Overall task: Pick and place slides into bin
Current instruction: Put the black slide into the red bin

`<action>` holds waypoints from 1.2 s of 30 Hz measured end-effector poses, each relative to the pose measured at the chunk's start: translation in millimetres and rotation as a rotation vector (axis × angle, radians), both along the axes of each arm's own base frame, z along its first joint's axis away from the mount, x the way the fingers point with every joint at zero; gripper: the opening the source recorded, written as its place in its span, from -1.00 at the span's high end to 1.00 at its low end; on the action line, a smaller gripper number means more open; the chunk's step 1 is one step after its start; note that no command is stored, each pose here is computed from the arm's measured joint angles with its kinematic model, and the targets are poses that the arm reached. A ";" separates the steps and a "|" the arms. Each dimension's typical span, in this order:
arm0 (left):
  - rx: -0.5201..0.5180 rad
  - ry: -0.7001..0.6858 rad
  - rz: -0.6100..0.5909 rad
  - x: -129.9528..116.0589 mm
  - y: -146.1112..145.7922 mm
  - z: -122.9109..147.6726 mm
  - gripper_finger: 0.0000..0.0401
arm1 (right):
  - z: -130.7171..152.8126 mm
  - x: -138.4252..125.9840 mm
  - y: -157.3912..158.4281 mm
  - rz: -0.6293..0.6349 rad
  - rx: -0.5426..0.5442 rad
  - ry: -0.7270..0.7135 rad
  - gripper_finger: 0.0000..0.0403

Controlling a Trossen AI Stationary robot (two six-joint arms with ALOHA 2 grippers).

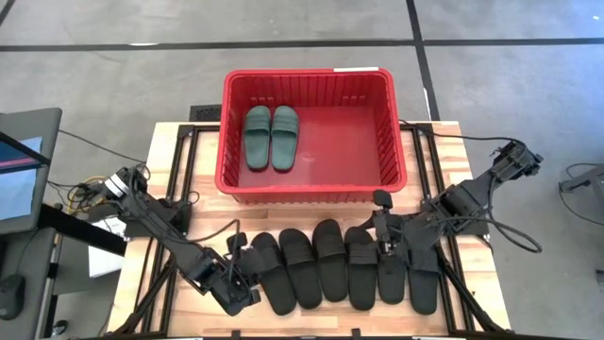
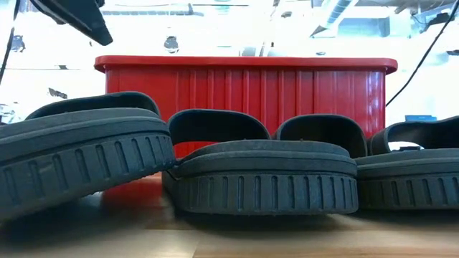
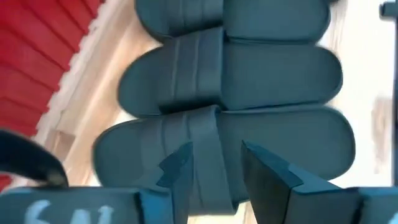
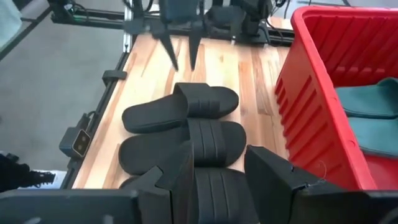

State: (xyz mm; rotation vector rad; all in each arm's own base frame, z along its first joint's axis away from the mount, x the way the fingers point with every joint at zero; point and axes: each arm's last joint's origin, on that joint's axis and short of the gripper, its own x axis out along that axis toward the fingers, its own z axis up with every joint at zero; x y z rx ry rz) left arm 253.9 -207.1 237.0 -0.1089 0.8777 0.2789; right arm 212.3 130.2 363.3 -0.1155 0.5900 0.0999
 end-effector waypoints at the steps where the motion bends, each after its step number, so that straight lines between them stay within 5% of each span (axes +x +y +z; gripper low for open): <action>1: 0.018 0.016 -0.012 1.5 -1.8 -5.2 0.42 | -0.1 0.0 0.0 0.000 0.000 0.000 0.34; 12: 0.080 0.086 -0.013 9.9 -15.1 -42.8 0.42 | 0.4 0.1 0.5 -0.008 0.018 -0.004 0.34; 36: 0.082 0.050 0.075 14.8 -19.1 -58.3 0.42 | 0.6 5.1 -7.7 -0.036 0.019 -0.003 0.35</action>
